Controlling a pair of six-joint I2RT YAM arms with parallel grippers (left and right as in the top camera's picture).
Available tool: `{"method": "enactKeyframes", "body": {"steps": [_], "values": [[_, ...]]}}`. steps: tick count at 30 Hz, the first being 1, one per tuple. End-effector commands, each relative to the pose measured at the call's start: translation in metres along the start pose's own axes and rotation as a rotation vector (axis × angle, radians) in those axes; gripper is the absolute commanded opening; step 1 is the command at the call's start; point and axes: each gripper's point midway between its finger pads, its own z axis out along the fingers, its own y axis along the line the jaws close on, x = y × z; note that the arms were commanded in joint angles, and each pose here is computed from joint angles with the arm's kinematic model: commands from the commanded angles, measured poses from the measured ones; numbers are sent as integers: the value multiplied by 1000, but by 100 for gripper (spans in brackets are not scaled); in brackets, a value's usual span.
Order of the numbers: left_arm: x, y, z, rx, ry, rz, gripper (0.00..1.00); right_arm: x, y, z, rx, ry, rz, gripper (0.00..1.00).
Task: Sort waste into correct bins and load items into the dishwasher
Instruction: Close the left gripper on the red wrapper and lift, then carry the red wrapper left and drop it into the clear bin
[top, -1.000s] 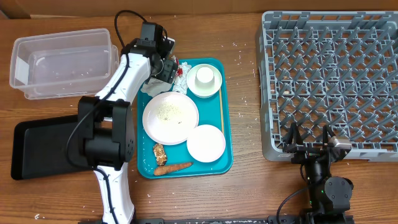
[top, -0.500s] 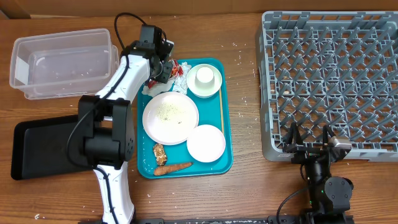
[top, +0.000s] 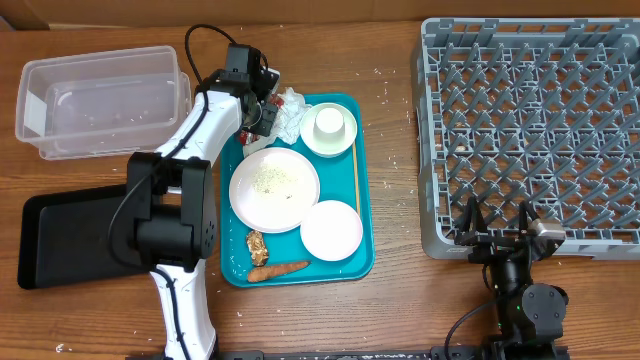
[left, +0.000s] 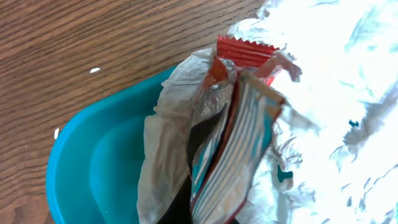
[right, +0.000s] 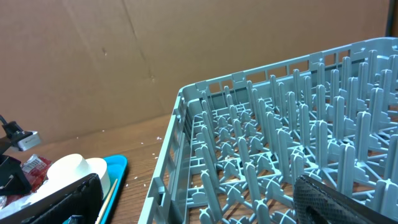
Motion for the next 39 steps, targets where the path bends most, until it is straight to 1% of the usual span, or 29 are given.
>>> {"method": "enactKeyframes", "body": {"steps": [1,5,14,20,21,24,27,28,32,36,39], "values": [[-22,5,-15,1,-58,-79,4,2,2,0,-12,-4,-7,100],[-37,8,-39,-1,-99,-146,4,2,2,0,-12,-4,-8,100],[-46,10,-98,-7,-153,-149,4,2,2,0,-12,-4,-7,100],[-59,18,-145,-39,-251,-158,4,2,2,0,-11,-4,-7,100],[-62,27,-154,-80,-271,-183,4,2,2,0,-12,-4,-7,100],[-63,74,-182,-309,-338,-348,4,2,2,0,-12,-4,-7,100],[-55,118,-200,-502,-378,-484,4,2,2,0,-12,-4,-7,100],[-52,129,-203,-543,-382,-508,4,2,2,0,-11,-4,-7,100],[-41,159,-202,-574,-382,-587,4,2,2,0,-12,-4,-7,100],[-22,194,-197,-596,-379,-724,4,2,2,0,-12,-4,-7,100],[-15,217,-184,-526,-390,-799,4,2,2,0,-12,-4,-8,100]]}}
